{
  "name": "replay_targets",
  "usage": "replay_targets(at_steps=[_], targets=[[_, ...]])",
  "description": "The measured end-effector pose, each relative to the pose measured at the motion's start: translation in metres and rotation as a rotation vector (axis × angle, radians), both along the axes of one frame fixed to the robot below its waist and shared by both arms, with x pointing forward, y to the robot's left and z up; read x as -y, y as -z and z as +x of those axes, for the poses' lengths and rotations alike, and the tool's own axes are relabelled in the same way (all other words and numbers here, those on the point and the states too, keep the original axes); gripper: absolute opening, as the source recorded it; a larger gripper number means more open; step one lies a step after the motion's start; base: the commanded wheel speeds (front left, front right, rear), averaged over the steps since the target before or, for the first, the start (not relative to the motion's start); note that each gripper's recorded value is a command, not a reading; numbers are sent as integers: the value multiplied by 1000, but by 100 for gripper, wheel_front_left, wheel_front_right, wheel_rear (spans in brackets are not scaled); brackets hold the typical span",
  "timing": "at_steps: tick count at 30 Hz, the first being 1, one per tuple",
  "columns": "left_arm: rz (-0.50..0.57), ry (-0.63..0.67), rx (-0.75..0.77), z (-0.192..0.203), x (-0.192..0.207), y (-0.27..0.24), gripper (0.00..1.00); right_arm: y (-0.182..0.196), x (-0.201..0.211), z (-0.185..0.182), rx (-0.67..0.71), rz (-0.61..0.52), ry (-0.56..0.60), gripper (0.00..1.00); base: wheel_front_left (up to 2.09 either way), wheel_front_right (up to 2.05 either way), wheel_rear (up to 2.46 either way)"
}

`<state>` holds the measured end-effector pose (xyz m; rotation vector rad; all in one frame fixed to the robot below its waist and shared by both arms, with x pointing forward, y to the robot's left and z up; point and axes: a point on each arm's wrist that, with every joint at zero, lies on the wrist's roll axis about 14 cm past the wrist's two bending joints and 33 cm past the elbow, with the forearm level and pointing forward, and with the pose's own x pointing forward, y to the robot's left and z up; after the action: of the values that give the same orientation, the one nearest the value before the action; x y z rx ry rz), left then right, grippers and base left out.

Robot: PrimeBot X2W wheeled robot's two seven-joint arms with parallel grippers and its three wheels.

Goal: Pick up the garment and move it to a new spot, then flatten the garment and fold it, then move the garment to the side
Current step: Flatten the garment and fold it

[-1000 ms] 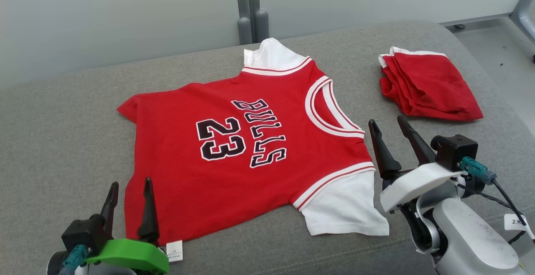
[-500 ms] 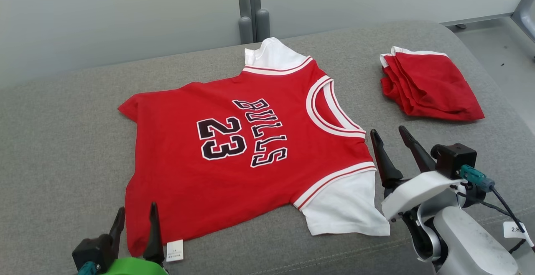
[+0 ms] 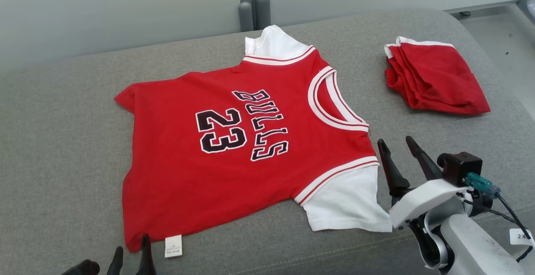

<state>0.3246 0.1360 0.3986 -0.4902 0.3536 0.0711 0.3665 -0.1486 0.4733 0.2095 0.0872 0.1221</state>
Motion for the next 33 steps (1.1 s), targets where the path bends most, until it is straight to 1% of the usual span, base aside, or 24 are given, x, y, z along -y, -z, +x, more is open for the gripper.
replay_targets(at_steps=[4,8,13,23,24,25,26,27,29,33], targets=[[-101,-62,-61,-3,-8,13,100,5,-1,1,-13,1,-7,100,0,0,0],[-185,-81,-104,-4,-5,22,100,8,1,1,-22,-2,-8,100,0,0,0],[-205,-83,-146,-5,-2,34,100,12,7,1,-35,1,7,100,0,0,0],[-234,-90,-158,9,0,38,100,15,15,3,-40,0,32,100,0,0,0],[-238,-91,-156,11,1,38,93,16,16,3,-44,-2,34,100,0,0,0],[-245,-94,-157,12,1,38,64,17,17,2,-49,-3,36,100,0,0,0],[-257,-104,-147,14,1,37,16,21,18,1,-59,-5,36,100,0,0,0],[-258,-104,-141,15,1,37,0,23,18,0,-67,-3,32,100,0,0,0],[-258,-104,-141,15,1,37,0,32,19,-4,-94,7,34,100,0,0,0],[-265,-98,-128,17,3,36,0,56,18,-19,-181,83,50,100,0,0,0]])
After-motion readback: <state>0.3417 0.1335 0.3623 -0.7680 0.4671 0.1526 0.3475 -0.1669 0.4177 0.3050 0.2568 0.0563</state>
